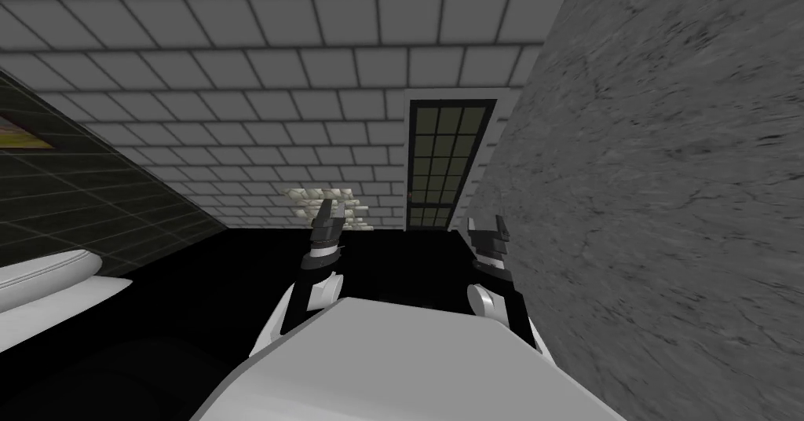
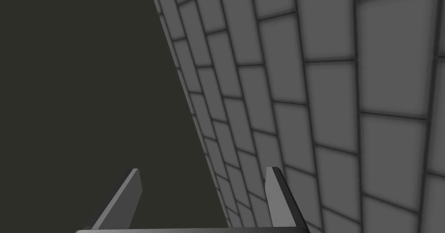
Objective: Pull the door open
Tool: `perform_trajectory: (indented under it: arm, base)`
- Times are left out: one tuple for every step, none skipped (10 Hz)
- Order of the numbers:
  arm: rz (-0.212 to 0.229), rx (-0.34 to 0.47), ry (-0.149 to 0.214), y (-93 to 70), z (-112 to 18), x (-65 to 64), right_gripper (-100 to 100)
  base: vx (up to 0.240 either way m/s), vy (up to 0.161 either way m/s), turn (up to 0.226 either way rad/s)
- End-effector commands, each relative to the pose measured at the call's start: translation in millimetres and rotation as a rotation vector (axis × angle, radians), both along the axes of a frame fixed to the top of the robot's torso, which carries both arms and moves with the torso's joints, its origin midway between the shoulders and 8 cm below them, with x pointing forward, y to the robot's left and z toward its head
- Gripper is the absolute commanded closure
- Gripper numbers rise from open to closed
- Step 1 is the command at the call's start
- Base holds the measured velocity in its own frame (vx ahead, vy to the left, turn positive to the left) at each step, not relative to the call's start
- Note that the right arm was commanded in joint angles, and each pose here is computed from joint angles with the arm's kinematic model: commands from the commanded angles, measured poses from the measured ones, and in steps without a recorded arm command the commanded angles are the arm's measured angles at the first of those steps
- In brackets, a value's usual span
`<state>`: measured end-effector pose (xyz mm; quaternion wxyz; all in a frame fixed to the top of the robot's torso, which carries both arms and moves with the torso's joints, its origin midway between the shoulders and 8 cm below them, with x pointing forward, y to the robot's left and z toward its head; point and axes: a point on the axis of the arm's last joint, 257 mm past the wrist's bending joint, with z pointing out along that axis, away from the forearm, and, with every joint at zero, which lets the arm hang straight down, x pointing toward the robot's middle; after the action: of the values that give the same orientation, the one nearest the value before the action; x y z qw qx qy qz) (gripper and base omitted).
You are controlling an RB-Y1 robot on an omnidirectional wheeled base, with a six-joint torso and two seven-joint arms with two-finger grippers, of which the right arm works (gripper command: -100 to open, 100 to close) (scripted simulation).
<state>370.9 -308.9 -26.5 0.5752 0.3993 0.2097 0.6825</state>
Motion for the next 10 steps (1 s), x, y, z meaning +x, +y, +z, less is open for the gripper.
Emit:
perform_trajectory:
  arm:
    - [0.020, 0.035, 0.007, -1.2, -10.3, 2.6, -100]
    - [0.031, 0.056, 0.012, -2.6, -16.5, 4.8, -100]
    - [0.042, 0.077, 0.017, -3.9, -22.8, 6.9, -100]
    - [0.052, 0.098, 0.022, -5.4, -29.1, 9.0, -100]
    - [0.062, 0.120, 0.027, -6.8, -35.5, 11.0, -100]
    - [0.073, 0.144, 0.032, -8.5, -42.5, 13.0, -100]
    - [0.082, 0.168, 0.037, -10.3, -49.5, 15.0, -100]
    - [0.092, 0.193, 0.043, -12.0, -56.5, 16.8, -100]
    - [0.101, 0.217, 0.048, -13.9, -63.5, 18.5, -100]
    - [0.109, 0.241, 0.052, -15.7, -70.6, 20.2, -100]
  base:
    - [0.090, 0.011, 0.125]
    - [0.094, 0.002, 0.118]
    - [0.097, 0.013, 0.106]
    - [0.097, 0.009, 0.100]
    - [0.090, 0.006, 0.122]
    - [0.089, 0.003, 0.127]
    - [0.101, 0.008, 0.134]
    - [0.117, 0.005, 0.126]
    - [0.113, 0.003, 0.140]
    - [0.100, 0.014, 0.137]
